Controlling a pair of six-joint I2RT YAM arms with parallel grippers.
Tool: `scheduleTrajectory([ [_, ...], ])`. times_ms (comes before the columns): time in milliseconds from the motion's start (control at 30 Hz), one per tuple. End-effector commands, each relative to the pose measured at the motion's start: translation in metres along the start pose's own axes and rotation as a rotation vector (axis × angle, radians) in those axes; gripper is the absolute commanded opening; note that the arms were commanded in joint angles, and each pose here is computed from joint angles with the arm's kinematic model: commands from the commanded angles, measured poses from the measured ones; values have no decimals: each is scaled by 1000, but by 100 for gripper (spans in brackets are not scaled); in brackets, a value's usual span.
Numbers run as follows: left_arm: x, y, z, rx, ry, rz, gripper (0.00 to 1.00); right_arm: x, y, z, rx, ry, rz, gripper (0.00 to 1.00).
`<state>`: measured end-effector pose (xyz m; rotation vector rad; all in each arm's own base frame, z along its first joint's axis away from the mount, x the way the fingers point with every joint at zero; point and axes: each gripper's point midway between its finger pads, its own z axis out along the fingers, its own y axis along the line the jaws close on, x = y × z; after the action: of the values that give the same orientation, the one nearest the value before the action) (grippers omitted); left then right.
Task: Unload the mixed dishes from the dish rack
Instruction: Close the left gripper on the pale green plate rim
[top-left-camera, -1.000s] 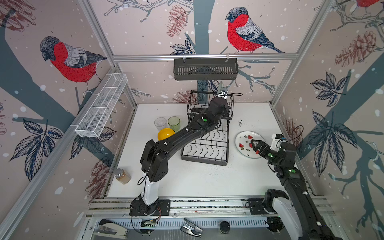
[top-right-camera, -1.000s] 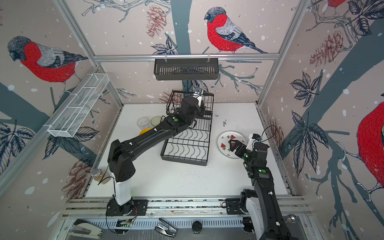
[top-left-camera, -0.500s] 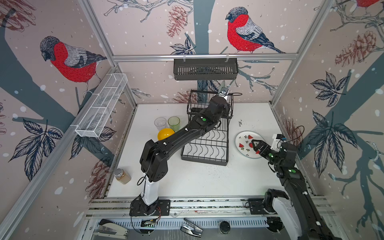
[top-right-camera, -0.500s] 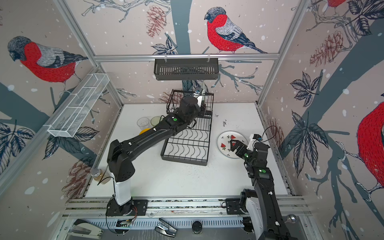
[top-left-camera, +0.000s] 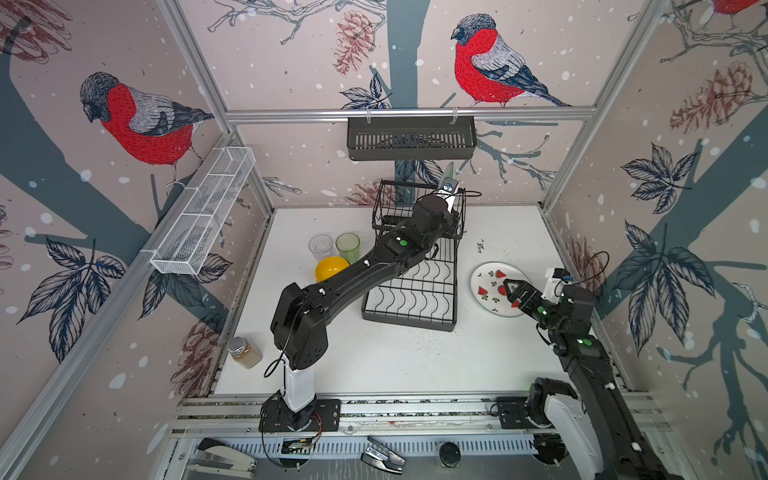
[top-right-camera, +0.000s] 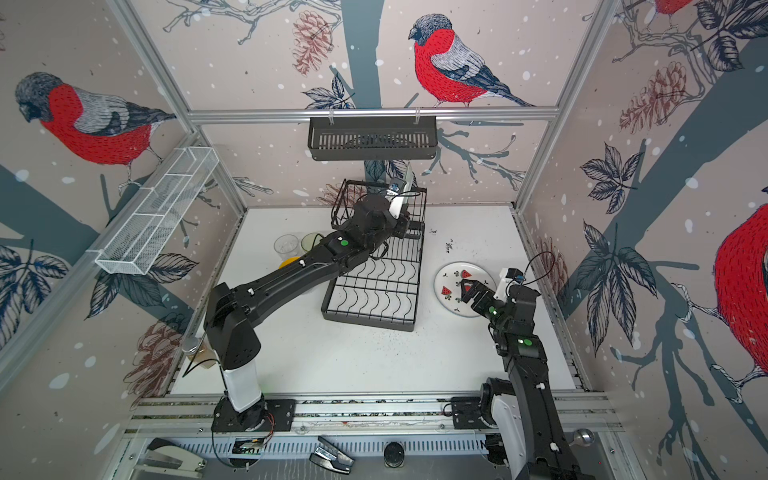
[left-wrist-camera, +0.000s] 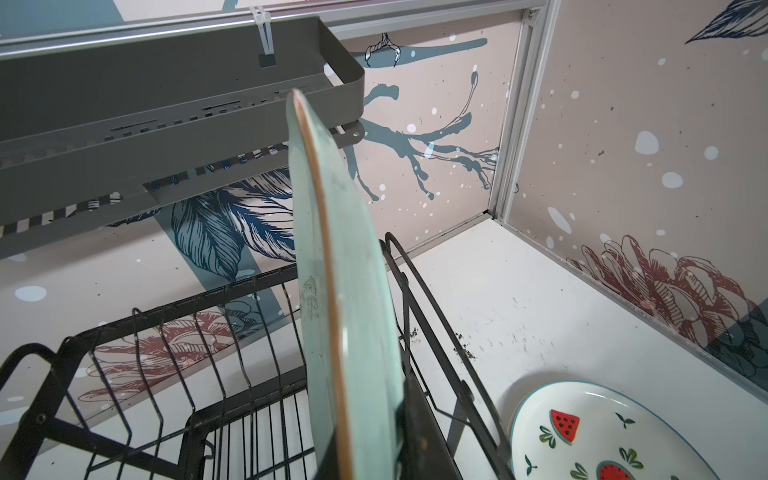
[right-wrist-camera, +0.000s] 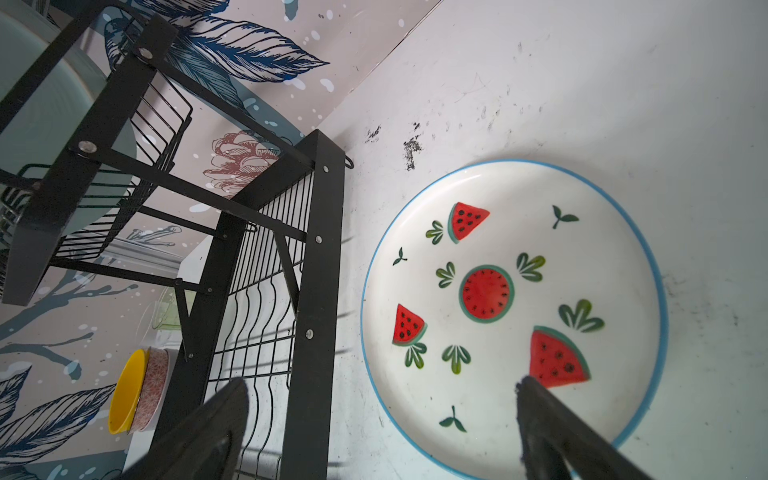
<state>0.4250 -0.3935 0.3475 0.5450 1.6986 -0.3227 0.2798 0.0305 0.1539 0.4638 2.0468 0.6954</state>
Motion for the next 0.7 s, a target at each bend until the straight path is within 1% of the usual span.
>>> scheduleTrajectory([
  [0, -49, 15, -15, -57, -176, 30, 0, -3, 1, -1, 0, -11, 7, 99],
  [367, -76, 22, -42, -69, -290, 47, 0, -5, 7, -2, -29, -10, 7, 100],
  [567, -76, 23, -42, -74, -294, 53, 0, -4, 6, -1, -26, -4, 8, 99],
  [667, -80, 22, -46, -66, -314, 46, 0, -4, 6, -1, -26, -2, 7, 99],
])
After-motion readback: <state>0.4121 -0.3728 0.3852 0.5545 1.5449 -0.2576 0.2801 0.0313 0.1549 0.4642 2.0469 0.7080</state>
